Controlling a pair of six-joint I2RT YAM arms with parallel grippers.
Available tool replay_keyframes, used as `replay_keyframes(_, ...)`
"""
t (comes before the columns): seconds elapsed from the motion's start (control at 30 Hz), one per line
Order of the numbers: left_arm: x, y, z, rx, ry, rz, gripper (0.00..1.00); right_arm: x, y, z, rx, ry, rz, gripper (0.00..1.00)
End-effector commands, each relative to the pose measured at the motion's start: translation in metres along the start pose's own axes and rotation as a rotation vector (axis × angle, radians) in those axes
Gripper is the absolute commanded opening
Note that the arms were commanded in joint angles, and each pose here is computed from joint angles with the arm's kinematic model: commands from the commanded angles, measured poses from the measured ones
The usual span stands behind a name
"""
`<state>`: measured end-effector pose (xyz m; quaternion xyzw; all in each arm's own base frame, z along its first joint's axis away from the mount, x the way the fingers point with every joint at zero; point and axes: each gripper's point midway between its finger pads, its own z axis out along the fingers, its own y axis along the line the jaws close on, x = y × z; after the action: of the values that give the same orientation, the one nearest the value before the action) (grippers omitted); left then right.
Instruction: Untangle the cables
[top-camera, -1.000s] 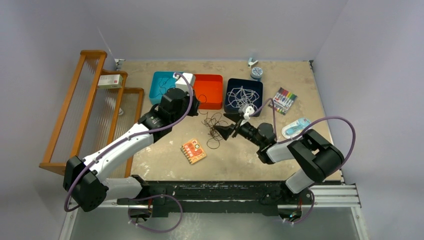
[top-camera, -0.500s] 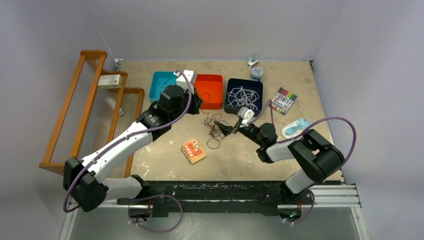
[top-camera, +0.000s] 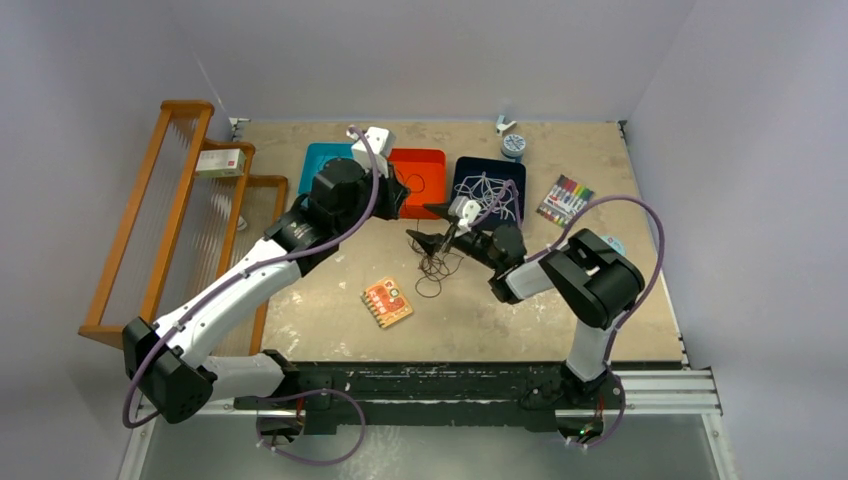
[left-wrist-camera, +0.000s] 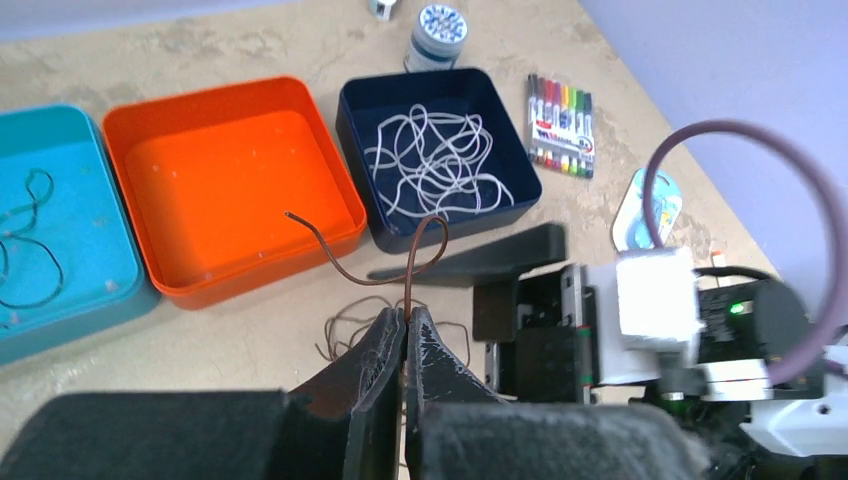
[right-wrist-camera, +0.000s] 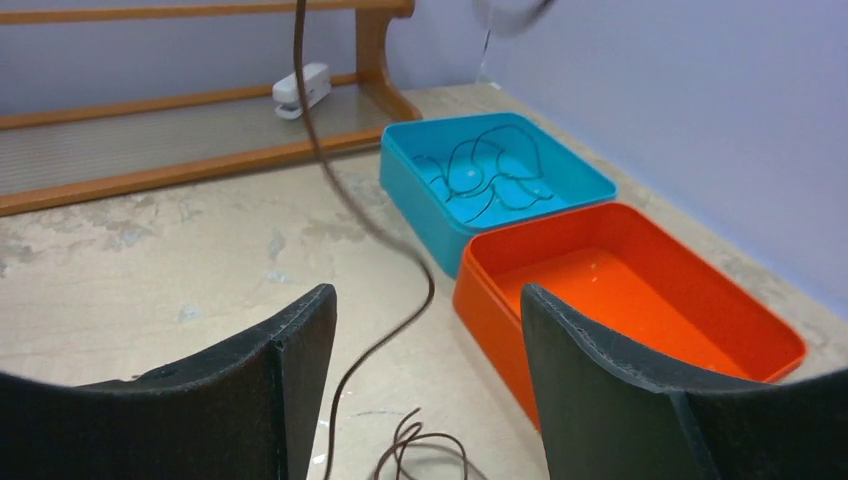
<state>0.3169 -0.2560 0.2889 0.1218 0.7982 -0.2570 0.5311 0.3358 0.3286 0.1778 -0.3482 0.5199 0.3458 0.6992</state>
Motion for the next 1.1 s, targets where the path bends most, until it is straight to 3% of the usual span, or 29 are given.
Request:
replay_keyframes(0.0,-0.055,-0.014,-0.020,0.031,-0.134,0.032,0.00,-0.036,0.012,0.015,-0.051,-0.155,-0.014,0.68)
replay_keyframes(0.13,-0.073,-0.021,-0.023,0.053,-0.163,0.034,0.00,-0.022,0.018,0.018,-0.057,-0.124,0.029,0.59)
replay_keyframes(0.27,-0.093,-0.024,-0.029,0.045,-0.194,0.043,0.00,-0.010,0.019,0.014,-0.037,-0.087,0.070,0.40)
replay_keyframes(0.33,-0.109,-0.026,-0.036,0.037,-0.224,0.049,0.00,-0.003,0.022,0.010,-0.038,-0.065,0.081,0.37)
replay_keyframes(0.67,-0.189,-0.046,-0.075,0.065,-0.391,0.056,0.00,0.029,0.031,-0.013,-0.018,0.003,0.155,0.34)
replay_keyframes(1.07,-0.246,-0.045,-0.117,0.015,-0.536,0.063,0.00,0.065,0.028,-0.040,0.090,0.117,0.227,0.36)
